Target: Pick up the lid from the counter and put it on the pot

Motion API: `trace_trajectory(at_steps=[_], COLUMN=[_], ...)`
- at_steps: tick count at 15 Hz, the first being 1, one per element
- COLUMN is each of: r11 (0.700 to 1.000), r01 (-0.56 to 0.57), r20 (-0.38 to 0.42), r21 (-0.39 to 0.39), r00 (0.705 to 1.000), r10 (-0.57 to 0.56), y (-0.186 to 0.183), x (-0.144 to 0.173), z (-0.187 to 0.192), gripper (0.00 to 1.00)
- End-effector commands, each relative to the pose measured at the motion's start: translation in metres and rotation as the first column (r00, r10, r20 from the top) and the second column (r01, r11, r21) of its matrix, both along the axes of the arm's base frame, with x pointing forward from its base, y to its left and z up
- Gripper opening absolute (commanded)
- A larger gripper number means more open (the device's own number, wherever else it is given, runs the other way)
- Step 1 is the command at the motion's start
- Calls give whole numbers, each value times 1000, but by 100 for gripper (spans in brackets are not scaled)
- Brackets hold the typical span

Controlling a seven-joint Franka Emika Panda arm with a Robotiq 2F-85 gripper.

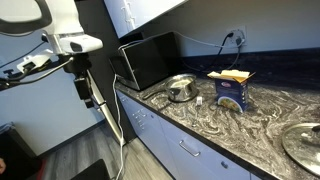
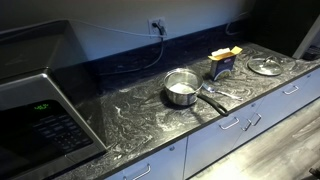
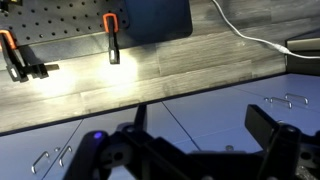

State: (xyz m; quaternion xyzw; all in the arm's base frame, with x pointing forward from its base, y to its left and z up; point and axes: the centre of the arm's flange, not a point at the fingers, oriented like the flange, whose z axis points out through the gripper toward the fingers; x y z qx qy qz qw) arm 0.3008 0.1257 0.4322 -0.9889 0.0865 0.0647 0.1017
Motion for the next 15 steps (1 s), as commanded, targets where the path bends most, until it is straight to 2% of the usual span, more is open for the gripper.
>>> trace_trajectory(at_steps=[1, 3, 5, 8, 11, 15], r11=[996, 979, 953, 896, 813, 680], r01=[76, 181, 281, 426, 563, 717], r20=[13, 38, 73, 142, 207, 292], r21=[40, 95, 109, 124, 148, 151], r00=[997, 982, 954, 886, 787, 625], r10=[-76, -185, -290, -441, -582, -724], y=[4, 0, -14, -48, -91, -151], x=[16, 37, 64, 103, 138, 166], z=[5, 13, 21, 30, 29, 16], gripper=[100, 100, 100, 100, 100, 100])
